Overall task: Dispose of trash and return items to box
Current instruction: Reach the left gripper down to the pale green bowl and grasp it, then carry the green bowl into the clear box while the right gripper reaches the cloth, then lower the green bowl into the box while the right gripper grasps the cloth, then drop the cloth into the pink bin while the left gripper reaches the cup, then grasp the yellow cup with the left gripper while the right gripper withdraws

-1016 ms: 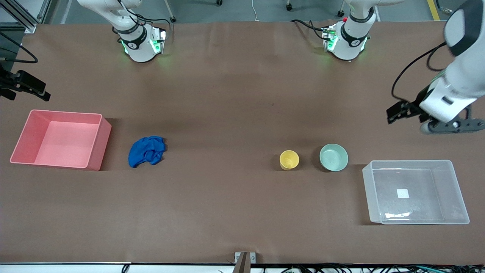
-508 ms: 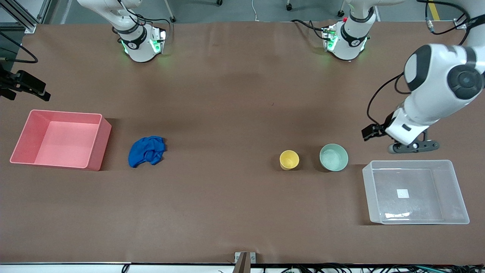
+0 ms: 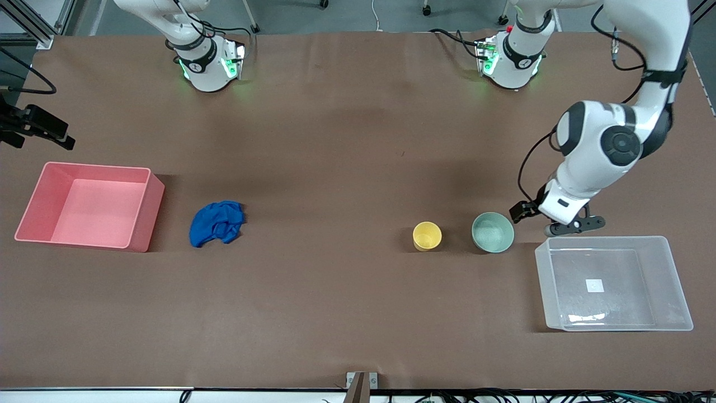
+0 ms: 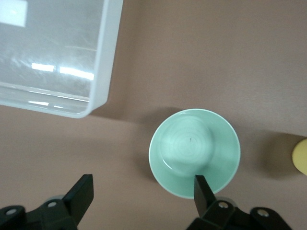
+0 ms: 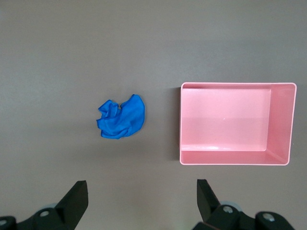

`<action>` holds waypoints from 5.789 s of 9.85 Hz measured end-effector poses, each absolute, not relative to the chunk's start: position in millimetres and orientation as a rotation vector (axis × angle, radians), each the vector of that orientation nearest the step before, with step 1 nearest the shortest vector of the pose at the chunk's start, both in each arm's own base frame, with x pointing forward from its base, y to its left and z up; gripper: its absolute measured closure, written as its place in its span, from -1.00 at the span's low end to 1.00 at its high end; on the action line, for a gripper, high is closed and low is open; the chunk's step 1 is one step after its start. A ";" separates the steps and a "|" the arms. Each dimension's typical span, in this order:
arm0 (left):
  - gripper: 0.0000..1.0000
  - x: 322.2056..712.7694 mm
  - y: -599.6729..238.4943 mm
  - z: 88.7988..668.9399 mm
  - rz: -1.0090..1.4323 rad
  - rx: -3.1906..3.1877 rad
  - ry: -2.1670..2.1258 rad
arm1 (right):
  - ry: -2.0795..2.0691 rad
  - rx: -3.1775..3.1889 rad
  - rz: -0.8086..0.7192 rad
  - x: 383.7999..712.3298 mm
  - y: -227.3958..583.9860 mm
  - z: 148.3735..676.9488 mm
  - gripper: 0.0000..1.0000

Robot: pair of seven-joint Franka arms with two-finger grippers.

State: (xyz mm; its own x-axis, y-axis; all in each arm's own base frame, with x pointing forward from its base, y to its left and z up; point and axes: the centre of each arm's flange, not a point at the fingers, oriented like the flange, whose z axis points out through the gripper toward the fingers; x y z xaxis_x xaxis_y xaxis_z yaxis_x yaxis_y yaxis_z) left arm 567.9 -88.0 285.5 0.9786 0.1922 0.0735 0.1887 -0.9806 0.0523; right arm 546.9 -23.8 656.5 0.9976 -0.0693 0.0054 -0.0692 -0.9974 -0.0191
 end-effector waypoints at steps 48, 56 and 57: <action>-1.00 665.9 -141.0 359.2 -0.142 3.010 0.298 | 0.099 -3.103 0.070 567.1 22.9 363.9 0.95; -0.37 611.4 -307.7 273.6 -0.043 3.002 0.694 | 0.272 -3.131 0.096 533.5 -153.2 409.1 0.91; -0.32 612.5 -309.1 263.4 -0.045 2.982 0.716 | 0.280 -3.134 0.118 534.8 -169.5 387.2 0.85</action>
State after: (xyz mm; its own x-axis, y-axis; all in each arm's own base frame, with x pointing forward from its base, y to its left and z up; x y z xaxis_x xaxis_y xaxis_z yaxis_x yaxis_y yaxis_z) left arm 612.5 -309.1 263.4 0.8907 0.4523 -0.0458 0.4545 -0.8883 0.0658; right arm 534.8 -169.5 387.2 0.9814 -0.1771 -0.0739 -0.1766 -0.9842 0.0133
